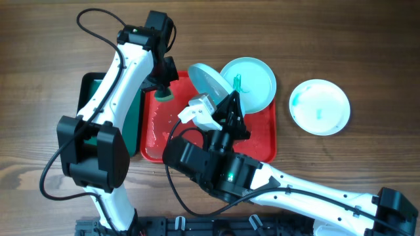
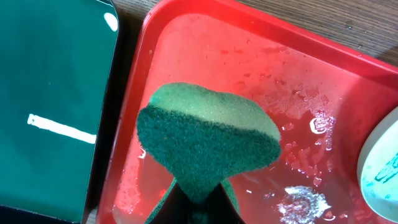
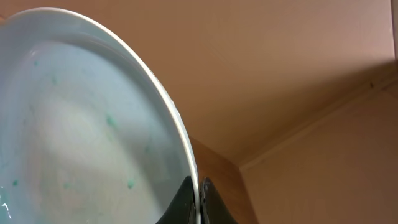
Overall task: Clean dirty plates on tray and stack at the side
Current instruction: 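Lift the left sponge away and raise the plate with the right gripper, then stack the plate onto the cleaned plate right of the tray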
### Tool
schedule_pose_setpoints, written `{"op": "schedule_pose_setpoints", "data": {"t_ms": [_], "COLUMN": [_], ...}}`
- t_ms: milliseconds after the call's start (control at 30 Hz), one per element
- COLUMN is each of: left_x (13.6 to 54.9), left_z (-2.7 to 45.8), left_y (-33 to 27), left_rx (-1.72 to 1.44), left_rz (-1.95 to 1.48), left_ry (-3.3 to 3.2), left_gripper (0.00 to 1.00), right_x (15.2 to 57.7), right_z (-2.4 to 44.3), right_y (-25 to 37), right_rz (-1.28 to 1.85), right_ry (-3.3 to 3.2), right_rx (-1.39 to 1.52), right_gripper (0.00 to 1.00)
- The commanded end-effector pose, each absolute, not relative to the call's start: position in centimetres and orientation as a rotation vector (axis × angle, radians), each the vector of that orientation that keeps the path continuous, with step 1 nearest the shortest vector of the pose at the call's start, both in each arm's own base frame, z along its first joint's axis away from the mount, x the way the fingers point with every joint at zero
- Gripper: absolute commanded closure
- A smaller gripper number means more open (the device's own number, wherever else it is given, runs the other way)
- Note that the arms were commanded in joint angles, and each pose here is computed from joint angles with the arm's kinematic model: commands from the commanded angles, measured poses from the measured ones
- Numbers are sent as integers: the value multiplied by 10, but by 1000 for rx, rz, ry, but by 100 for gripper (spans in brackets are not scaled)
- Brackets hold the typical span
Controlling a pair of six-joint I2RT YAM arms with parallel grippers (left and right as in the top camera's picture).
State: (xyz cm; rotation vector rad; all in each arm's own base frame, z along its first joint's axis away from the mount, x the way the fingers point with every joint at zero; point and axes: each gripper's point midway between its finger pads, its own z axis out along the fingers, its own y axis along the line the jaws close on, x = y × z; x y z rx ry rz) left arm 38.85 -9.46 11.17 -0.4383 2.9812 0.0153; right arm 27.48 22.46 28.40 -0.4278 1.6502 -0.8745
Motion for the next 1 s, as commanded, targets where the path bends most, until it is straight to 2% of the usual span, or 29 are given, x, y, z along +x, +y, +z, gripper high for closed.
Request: {"op": "schedule_pose_setpoints", "data": {"t_ms": [0, 100, 200, 333, 400, 533, 633, 833, 967], "left_x": [389, 389, 389, 389, 389, 388, 388, 388, 388], "left_z": [115, 115, 115, 115, 115, 115, 115, 115, 115], "left_y": [-93, -93, -92, -90, -90, -90, -90, -90, -90], "left_rx": [-476, -476, -478, -486, -486, -486, -485, -485, -485], "left_rz": [-9, -9, -8, -8, -8, -6, -5, -6, -6], "left_ry": [2969, 2969, 2969, 2968, 2968, 2971, 2971, 2972, 2971], "left_gripper": [96, 96, 96, 96, 96, 96, 96, 96, 96], "right_x": [273, 275, 266, 254, 255, 269, 289, 330, 331], "right_z": [298, 276, 216, 157, 145, 151, 166, 171, 162], "right_y": [221, 234, 244, 218, 217, 216, 187, 65, -16], "right_rz": [-866, -779, -515, -277, -174, 132, 321, 405, 312], "right_ry": [1636, 1698, 1953, 2370, 2482, 2592, 2622, 2604, 2540], "right_rx": [-378, -491, -593, -393, -363, -316, -152, 408, 733], "right_gripper": [96, 96, 96, 96, 96, 96, 96, 96, 96]}}
